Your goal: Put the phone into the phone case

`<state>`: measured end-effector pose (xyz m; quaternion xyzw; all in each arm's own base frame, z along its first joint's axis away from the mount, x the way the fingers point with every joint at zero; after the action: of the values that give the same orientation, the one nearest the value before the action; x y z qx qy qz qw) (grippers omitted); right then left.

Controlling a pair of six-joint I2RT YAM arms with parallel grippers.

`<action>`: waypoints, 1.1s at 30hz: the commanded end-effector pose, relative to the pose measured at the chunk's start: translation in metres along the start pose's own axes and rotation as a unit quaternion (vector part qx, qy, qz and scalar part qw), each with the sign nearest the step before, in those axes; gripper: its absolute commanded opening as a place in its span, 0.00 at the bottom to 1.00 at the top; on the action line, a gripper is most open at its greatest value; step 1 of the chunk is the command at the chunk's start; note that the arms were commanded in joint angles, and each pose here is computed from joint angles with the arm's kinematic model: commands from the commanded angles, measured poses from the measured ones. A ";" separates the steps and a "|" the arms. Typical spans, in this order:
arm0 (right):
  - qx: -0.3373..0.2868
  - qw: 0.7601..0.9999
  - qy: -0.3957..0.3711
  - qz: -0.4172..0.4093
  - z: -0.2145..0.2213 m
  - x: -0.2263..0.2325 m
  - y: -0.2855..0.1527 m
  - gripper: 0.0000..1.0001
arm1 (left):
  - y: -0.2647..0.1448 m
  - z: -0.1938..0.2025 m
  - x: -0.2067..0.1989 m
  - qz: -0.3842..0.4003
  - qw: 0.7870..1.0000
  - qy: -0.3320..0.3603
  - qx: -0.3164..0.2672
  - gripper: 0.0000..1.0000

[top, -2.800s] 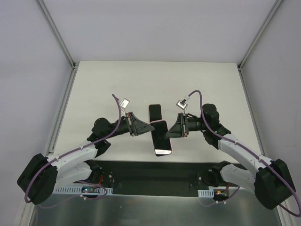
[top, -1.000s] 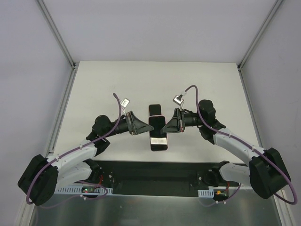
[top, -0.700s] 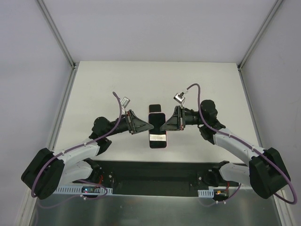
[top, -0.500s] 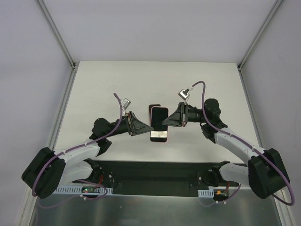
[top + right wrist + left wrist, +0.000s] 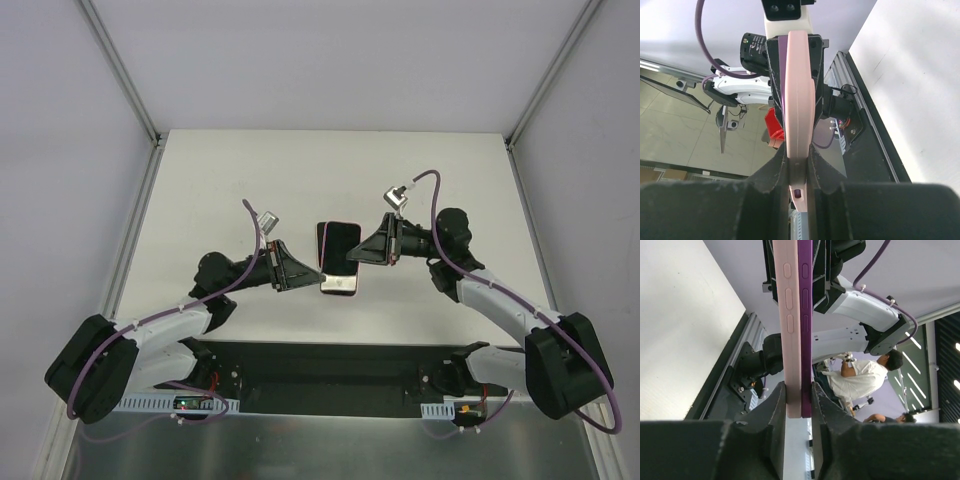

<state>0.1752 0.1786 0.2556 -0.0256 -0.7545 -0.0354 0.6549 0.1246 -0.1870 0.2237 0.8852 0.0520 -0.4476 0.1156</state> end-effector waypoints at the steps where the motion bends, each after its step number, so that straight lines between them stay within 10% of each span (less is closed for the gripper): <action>1: -0.001 0.998 -0.049 -0.037 -0.003 0.020 0.001 0.11 | 0.003 -0.003 -0.004 0.015 0.999 0.018 0.027 0.12; 11: 0.005 0.998 -0.043 -0.041 -0.004 0.025 0.002 0.33 | 0.006 -0.007 -0.002 -0.078 0.992 0.062 0.082 0.00; 19: 0.017 0.998 -0.040 -0.048 -0.003 0.023 0.004 0.20 | 0.006 -0.006 0.000 -0.088 0.991 0.055 0.083 0.00; 25: 0.019 0.996 -0.011 -0.088 -0.004 0.026 0.005 0.10 | 0.003 -0.007 -0.009 -0.061 0.994 0.073 0.057 0.48; 33: 0.028 0.989 -0.021 -0.143 -0.006 0.029 0.007 0.11 | 0.003 -0.002 -0.002 -0.040 0.997 0.055 0.040 0.53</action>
<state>0.1922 0.1905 0.2448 0.0194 -0.6772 -0.0472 0.7340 0.1261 -0.1868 0.2322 0.9110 0.0904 -0.4001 0.0435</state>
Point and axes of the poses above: each gripper's point midway between its finger pads, its own y axis out along the fingers, its own x axis along the line the jaws close on, z = x × y, the point moved 10 cm from there along -y, back along the fingers, and after that the axes turned 14 degrees about y, right-handed, at the moved point
